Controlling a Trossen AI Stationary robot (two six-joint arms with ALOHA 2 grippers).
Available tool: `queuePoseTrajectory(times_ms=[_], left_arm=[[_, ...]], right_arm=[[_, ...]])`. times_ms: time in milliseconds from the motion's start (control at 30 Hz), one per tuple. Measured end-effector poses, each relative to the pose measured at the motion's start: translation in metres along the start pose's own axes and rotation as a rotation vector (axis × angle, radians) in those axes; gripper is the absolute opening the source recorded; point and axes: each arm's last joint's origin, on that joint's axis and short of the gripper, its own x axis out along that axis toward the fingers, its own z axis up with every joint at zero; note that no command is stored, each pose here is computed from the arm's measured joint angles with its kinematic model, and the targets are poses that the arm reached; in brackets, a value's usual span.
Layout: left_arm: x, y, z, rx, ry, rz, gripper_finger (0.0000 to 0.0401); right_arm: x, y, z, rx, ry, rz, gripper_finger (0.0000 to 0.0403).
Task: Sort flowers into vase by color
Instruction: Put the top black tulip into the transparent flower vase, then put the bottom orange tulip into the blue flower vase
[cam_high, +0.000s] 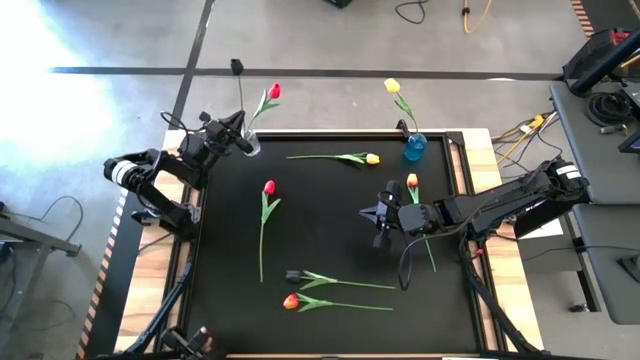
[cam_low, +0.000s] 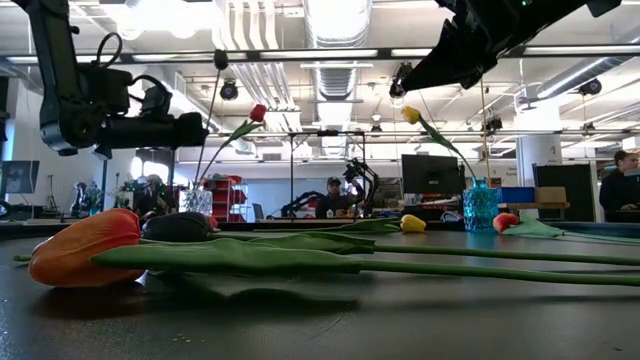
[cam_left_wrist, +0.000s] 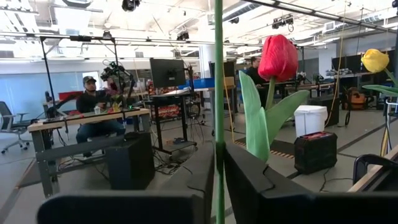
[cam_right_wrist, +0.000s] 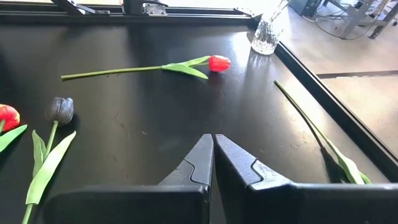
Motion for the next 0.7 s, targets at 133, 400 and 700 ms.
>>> queuePoseTrajectory(times_ms=[133, 400, 700], left_arm=[[-0.0003, -0.0001, -0.0002, 0.000, 0.001, 0.000, 0.0043], [-0.0017, -0.0003, -0.0008, -0.001, 0.006, 0.000, 0.0083], [-0.0041, -0.0023, 0.0062, -0.046, -0.026, -0.066, 0.0092]], right_arm=[[0.0000, 0.0000, 0.0000, 0.000, 0.000, 0.000, 0.0009], [0.0000, 0.0000, 0.0000, 0.000, 0.000, 0.000, 0.0009], [0.0000, -0.0001, -0.0005, -0.015, 0.005, -0.001, 0.0009]])
